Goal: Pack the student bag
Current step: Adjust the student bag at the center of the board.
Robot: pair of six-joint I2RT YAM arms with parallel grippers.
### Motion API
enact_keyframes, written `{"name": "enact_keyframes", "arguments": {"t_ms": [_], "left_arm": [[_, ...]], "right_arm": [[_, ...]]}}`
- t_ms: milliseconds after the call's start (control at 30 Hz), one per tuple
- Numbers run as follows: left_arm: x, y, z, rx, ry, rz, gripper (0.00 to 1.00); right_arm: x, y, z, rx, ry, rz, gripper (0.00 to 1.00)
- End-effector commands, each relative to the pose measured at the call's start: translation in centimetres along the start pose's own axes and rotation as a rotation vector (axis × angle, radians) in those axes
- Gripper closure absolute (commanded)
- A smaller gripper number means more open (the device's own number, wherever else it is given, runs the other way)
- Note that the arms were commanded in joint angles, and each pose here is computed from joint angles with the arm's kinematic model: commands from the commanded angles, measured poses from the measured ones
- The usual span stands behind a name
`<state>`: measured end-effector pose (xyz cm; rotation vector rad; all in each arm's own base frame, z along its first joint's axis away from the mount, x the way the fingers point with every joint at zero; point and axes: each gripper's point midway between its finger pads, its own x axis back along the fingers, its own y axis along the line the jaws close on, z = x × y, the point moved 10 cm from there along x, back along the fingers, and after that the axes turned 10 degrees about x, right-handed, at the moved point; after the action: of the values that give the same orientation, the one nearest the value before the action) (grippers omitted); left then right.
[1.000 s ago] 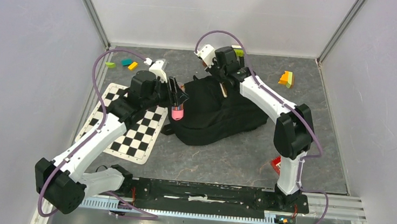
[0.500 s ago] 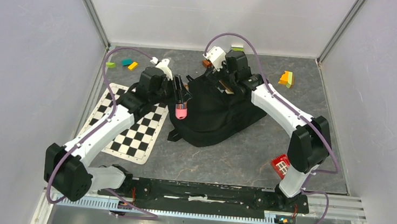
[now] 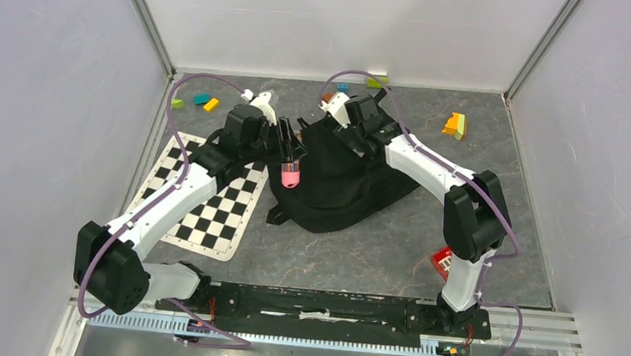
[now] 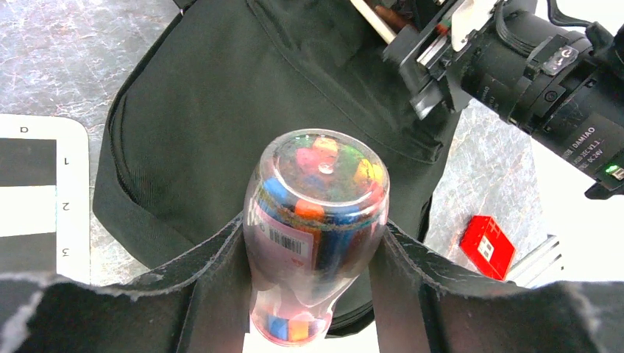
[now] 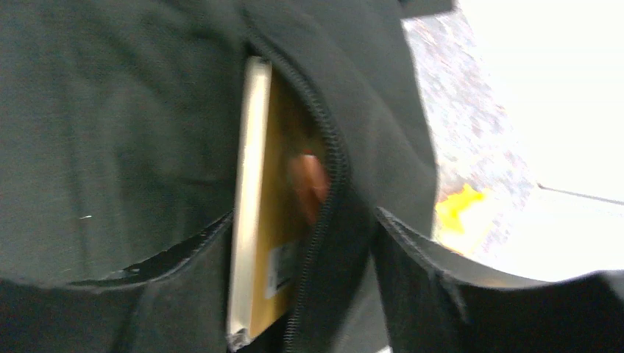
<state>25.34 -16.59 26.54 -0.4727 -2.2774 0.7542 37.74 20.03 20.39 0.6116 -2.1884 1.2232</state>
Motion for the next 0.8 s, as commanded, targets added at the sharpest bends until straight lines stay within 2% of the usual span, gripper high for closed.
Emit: {"name": "enact_keyframes", "arguments": {"t_ms": [0, 33, 100, 200, 300, 367, 467, 533, 767], "left_arm": [[0.6, -1.9, -2.1, 0.014, -0.078, 0.08, 0.85], [0.6, -1.9, -2.1, 0.017, -0.078, 0.078, 0.85], [0.4, -1.9, -2.1, 0.022, -0.076, 0.078, 0.85], [0.3, -1.9, -2.2, 0.027, -0.076, 0.081, 0.85], [0.3, -1.9, -2.2, 0.024, -0.075, 0.079, 0.85], [0.4, -1.9, -2.2, 0.021, -0.07, 0.076, 0.85], [0.3, -1.7, -2.1, 0.017, -0.066, 0.072, 0.85], [0.3, -1.7, -2.1, 0.016, -0.062, 0.074, 0.85], [0.4, -1.7, -2.1, 0.01, -0.063, 0.076, 0.85]], "right_arm": [[1.1, -2.5, 1.0, 0.018, 0.148, 0.255, 0.44], [1.3, -2.5, 1.3, 0.032, 0.162, 0.275, 0.48], [1.4, -2.6, 2.2, 0.052, 0.196, 0.301, 0.49], [0.4, -2.4, 4.2, 0.054, 0.257, 0.295, 0.48], [-0.1, -3.0, 5.0, -0.009, 0.255, 0.26, 0.44], [0.6, -3.7, 4.2, -0.035, 0.187, 0.211, 0.36], [2.2, -4.9, 1.9, -0.076, 0.052, 0.111, 0.13], [3.4, -5.6, 0.5, -0.126, -0.013, 0.059, 0.05], [7.3, -6.2, -2.3, -0.263, -0.22, -0.102, 0.02]]}}
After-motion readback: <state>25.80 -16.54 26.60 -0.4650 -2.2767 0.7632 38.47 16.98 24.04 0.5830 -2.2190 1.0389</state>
